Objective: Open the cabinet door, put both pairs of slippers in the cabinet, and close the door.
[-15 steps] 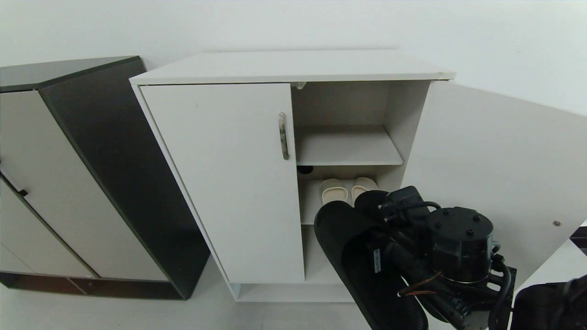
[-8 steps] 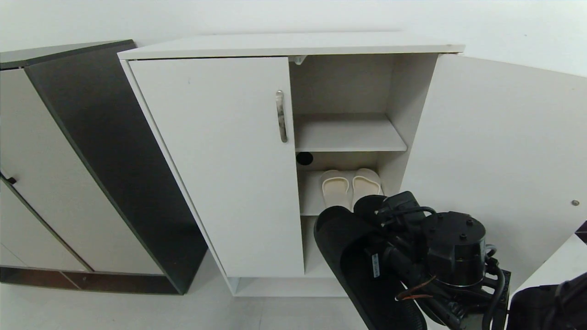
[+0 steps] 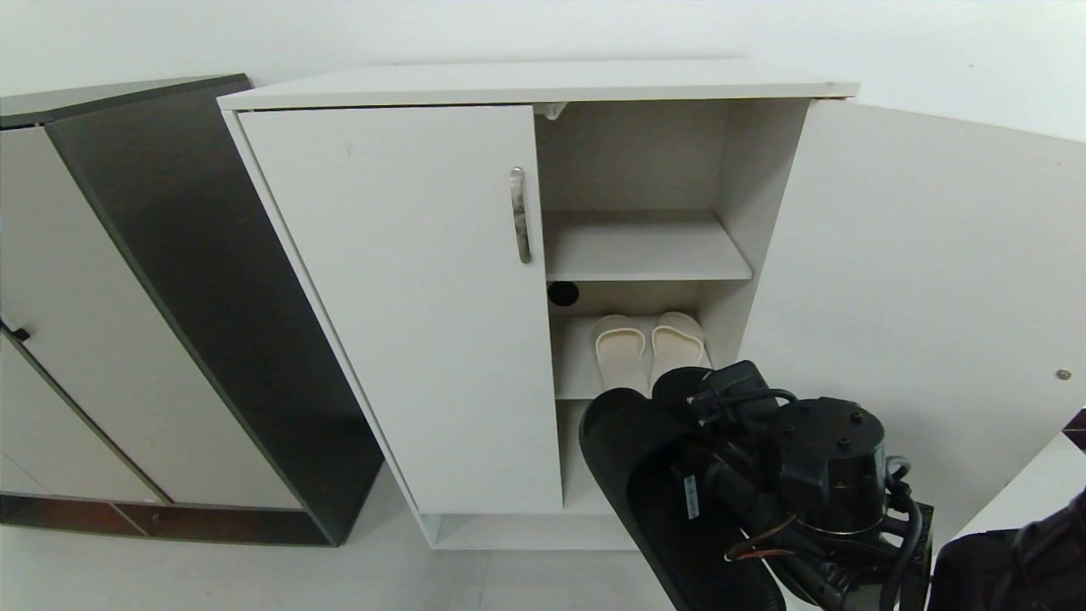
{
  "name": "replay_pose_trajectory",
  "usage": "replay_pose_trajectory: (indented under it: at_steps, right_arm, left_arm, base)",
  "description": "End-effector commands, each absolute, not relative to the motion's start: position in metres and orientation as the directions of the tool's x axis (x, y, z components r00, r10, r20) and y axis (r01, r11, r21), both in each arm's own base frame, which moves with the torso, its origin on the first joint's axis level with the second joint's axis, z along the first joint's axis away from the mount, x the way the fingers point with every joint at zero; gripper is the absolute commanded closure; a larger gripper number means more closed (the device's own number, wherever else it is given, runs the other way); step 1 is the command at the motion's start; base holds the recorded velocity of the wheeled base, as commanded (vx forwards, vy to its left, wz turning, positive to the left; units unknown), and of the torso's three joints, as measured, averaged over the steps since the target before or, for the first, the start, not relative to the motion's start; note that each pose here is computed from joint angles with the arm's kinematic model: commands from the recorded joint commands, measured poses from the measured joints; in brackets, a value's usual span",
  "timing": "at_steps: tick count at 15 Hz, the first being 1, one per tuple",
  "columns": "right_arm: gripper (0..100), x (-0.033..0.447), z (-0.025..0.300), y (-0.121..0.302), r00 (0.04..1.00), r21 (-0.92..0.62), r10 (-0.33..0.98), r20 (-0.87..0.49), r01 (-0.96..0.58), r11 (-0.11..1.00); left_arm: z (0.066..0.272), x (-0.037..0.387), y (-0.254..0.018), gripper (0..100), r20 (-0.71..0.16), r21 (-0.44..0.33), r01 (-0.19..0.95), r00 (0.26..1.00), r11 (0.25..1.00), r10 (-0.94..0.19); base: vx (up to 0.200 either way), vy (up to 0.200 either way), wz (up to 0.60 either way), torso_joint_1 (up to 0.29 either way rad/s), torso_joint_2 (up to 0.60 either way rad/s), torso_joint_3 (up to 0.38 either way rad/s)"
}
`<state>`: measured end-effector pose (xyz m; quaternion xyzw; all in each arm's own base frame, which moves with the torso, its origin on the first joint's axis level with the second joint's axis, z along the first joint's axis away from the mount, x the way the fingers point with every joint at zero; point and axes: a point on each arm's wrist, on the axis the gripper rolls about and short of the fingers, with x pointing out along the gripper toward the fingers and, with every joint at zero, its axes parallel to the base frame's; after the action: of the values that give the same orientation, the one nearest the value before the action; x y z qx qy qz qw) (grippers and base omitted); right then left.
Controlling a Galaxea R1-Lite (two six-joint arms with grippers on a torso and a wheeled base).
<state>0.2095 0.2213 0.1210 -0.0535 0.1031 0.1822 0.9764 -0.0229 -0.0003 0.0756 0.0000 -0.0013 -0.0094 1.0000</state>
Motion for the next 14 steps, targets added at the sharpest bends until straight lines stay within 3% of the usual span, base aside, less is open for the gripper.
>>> replay_pose_trajectory:
  at_steps: [1,8,11,14]
  right_arm:
    - [100,0.210,0.120,0.222,0.911,-0.068,0.346,-0.224,-0.368,0.927]
    - [100,0.210,0.113,0.230,0.910,-0.086,0.350,-0.223,-0.376,0.923]
    - [100,0.217,0.130,0.266,0.960,-0.071,0.237,-0.152,-0.250,0.966]
    - [100,0.225,0.151,0.283,0.963,-0.004,0.138,-0.231,-0.143,0.990]
  left_arm:
    - [0.076,-0.023,0.000,100,0.002,0.000,0.018,1.000,1.000,-0.018]
    - [0.076,-0.023,0.000,100,0.002,0.000,0.018,1.000,1.000,-0.018]
    - [0.076,-0.023,0.000,100,0.002,0.000,0.018,1.000,1.000,-0.018]
    - [0.076,-0.023,0.000,100,0.002,0.005,0.020,1.000,1.000,-0.020]
  base:
    - [0.000,0.000,0.00,0.000,0.00,0.000]
    - [0.000,0.000,0.00,0.000,0.00,0.000]
    - [0.000,0.000,0.00,0.000,0.00,0.000]
    - [0.000,0.000,0.00,0.000,0.00,0.000]
